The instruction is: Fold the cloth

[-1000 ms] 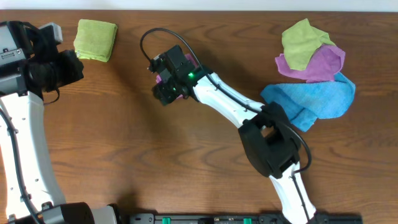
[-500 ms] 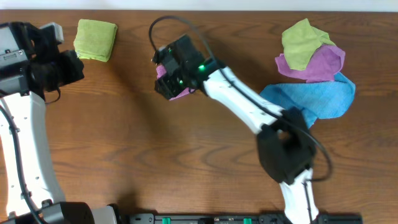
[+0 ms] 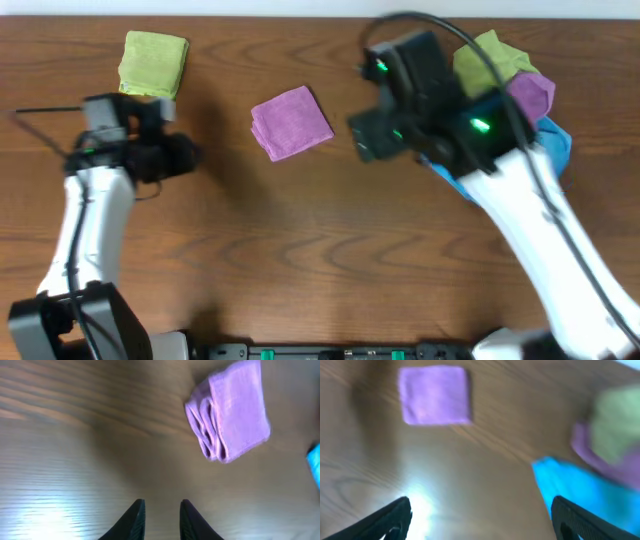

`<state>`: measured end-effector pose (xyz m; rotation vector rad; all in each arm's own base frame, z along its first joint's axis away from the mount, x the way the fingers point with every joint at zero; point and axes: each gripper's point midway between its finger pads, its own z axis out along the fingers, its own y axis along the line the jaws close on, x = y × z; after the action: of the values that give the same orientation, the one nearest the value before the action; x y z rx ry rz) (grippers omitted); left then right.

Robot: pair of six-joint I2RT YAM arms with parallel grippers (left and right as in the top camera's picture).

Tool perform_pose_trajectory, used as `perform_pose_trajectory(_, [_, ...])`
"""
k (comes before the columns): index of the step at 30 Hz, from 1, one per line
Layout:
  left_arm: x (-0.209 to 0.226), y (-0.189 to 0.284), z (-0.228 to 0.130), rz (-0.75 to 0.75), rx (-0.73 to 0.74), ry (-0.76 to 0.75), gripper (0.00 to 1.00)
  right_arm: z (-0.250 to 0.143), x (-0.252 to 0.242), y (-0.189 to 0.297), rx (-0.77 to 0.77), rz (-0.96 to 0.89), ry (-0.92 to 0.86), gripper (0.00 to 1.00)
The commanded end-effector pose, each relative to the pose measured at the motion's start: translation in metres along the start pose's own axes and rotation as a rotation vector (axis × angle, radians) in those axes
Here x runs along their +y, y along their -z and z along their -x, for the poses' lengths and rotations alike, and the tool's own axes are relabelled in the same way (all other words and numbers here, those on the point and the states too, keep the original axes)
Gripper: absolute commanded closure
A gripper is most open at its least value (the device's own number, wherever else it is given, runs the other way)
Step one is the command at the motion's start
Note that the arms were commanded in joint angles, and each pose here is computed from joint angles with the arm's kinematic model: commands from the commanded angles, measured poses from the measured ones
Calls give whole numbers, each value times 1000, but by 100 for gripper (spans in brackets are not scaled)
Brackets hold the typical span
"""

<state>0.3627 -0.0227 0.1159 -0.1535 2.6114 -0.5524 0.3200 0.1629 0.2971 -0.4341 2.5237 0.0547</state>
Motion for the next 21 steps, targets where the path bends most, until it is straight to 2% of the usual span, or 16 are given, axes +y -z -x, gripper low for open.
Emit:
perform_pose_trajectory(1, [-12,-12,7,111,-35,-58,72,-22,-41,69,-149,-178,-158,10])
perform_pose_trajectory(4, [-26,-21,22,128,-106,-54,67,-66,-70,103,-266,-259,-203,5])
perform_pose_trajectory(5, [-33,-26,27,101,-123,-53,66,-86,-81,105,-317,-283,-222,1])
perform_pose_trajectory(8, [-38,-47,24,46,-89,-22,66,-114,-104,91,-436,-364,-206,1])
perform_pose_trajectory(12, [-39,-71,7,-7,-3,10,66,-135,-137,69,-398,-509,-171,1])
perform_pose_trajectory(14, [-40,-75,5,-7,2,17,65,-143,-147,44,-332,-494,-176,1])
perform_pose_trajectory(16, [-43,-76,7,-7,-5,6,63,-132,-159,27,-364,-417,-261,1])
perform_pose_trajectory(18, [-43,-78,7,8,-9,12,60,-135,-182,20,-352,-414,-351,1])
perform_pose_trajectory(21, [-43,-84,8,8,-14,21,59,-135,-195,3,-348,-287,-443,1])
